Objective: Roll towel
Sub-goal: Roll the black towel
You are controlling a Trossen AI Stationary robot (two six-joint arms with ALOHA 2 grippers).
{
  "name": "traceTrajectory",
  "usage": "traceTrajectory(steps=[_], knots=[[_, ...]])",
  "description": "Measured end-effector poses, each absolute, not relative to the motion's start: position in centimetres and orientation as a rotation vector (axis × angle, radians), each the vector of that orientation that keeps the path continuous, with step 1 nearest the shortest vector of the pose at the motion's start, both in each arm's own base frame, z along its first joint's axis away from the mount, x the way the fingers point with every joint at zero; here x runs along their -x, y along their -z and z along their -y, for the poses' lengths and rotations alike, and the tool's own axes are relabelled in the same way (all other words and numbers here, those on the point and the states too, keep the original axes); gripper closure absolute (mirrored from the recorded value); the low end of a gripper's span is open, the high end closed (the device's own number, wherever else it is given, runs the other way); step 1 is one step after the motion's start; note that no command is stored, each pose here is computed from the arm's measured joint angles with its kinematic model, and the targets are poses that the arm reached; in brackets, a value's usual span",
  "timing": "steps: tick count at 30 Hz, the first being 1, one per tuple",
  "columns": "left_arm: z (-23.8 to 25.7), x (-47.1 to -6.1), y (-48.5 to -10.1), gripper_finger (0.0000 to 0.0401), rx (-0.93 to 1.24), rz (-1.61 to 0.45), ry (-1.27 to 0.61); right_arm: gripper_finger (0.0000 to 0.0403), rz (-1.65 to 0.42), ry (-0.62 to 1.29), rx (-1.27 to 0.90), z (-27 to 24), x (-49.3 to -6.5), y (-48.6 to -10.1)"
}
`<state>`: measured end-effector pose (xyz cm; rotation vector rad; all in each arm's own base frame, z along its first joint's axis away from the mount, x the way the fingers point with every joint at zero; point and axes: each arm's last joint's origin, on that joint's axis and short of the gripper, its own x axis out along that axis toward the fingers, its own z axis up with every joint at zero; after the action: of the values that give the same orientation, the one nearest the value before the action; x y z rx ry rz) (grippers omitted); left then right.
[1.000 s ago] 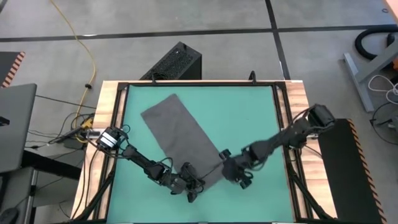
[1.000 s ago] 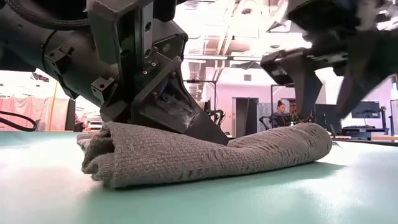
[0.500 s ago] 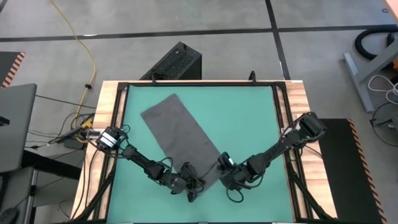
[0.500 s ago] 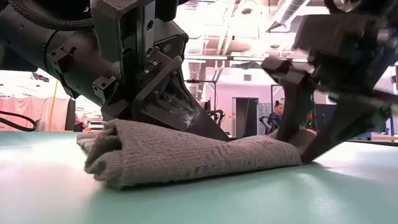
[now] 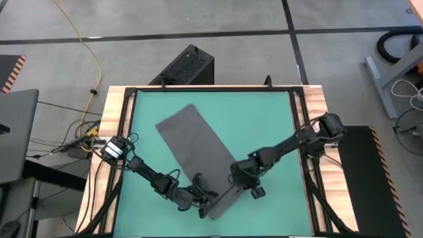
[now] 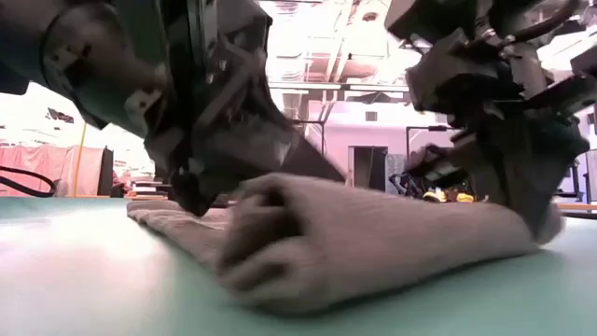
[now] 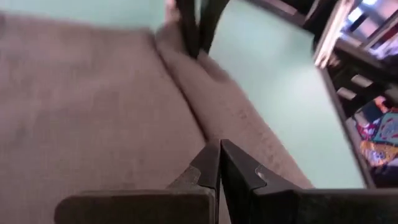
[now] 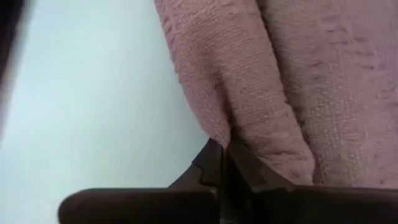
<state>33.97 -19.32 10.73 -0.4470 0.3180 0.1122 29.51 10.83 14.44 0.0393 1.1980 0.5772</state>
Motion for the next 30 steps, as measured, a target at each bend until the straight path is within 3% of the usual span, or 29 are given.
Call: traceTrajectory(steps=[8, 14, 22, 26, 30], knots=[[20.2, -34.4, -13.1, 0.0398, 0.380, -0.145, 0.057, 0.0384, -1.200, -0.596, -0.192, -8.3, -30.2, -14.5], [22.5, -35.4, -13.8, 0.0353, 0.290, -0.333, 0.123, 0.0384, -1.190, -0.609, -0.277, -7.0, -30.6, -14.7], [24.4, -37.5, -18.4, 0.0261, 0.097, -0.608, -0.054, 0.0384, -1.186, -0.624, -0.317, -6.4, -30.7, -14.7], [24.7, -37.9, -19.8, 0.0228, 0.144, -0.638, -0.103, 0.0384, -1.194, -0.609, -0.349, -6.1, -30.7, -14.8], [24.9, -37.9, -18.6, 0.0217, 0.223, -0.676, -0.110, 0.0384, -1.206, -0.598, -0.366, -5.6, -30.7, -14.7]])
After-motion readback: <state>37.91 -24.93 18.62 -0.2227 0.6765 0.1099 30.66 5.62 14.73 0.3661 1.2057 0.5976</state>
